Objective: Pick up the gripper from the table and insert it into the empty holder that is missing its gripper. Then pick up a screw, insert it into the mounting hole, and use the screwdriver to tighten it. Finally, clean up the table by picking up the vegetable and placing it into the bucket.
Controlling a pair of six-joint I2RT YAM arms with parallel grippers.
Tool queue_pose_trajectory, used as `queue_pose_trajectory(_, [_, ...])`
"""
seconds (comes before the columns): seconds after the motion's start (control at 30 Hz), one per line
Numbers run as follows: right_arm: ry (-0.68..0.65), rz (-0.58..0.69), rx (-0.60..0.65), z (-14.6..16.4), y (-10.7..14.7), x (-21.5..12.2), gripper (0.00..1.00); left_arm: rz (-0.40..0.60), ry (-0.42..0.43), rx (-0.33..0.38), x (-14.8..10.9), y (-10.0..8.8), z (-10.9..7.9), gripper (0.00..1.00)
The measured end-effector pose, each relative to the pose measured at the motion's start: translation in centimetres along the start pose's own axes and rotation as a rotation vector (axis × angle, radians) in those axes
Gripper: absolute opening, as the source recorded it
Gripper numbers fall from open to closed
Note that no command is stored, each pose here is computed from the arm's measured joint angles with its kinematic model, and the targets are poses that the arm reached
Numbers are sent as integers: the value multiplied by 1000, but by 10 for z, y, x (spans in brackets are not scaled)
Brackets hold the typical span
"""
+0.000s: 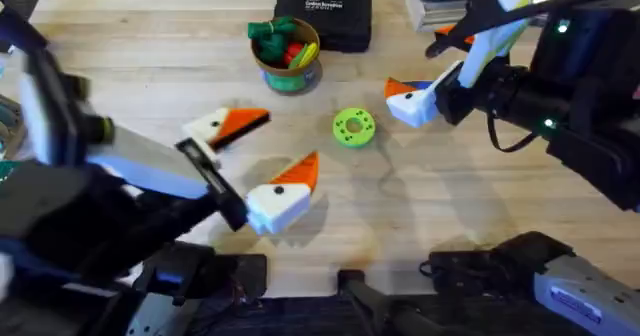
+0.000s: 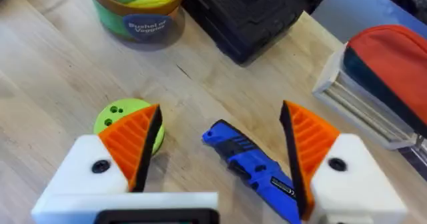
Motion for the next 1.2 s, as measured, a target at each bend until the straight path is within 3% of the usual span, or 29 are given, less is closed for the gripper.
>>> queue_pose_trajectory(0.17, [-6, -3, 9, 1, 0, 0, 994, 68, -272, -54, -26, -37, 2, 985])
queue_pose_trajectory(0.37, [-25, -14, 9, 7, -4, 1, 994, 331, -581, -180, -35, -51, 29, 985])
queue_pose_trajectory(0.53, [-35, -20, 2, 10, -7, 1, 994, 490, -701, -272, -15, -52, 57, 985])
queue_pose_trajectory(0.67, [-35, -20, 2, 10, -6, 1, 994, 573, -765, -402, -2, -40, 75, 985])
queue_pose_trajectory(0.77, [-35, -20, 2, 10, -7, 1, 994, 591, -859, -491, 2, -33, 89, 985])
queue_pose_trajectory(0.93, [-35, -20, 2, 10, -7, 1, 994, 496, -1130, -679, 1, -32, 137, 985])
queue_pose_trajectory(1.03, [-35, -20, 2, 10, -7, 1, 994, 467, -1206, -757, 8, -28, 165, 985])
queue_pose_trajectory(1.2, [-35, -20, 2, 10, -6, 1, 994, 533, -1267, -828, 27, -5, 196, 985])
Point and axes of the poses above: each hand's point on the last joint's axis, 136 mm out from that joint toward the fingers, its own x axis out along the fingers, its own z axis along the line the jaws close on, y = z × x, the point moved 4 cm from there along -x, back along the fingers, and after that the axes turned 13 degrees about -x, right-handed, at the moved point
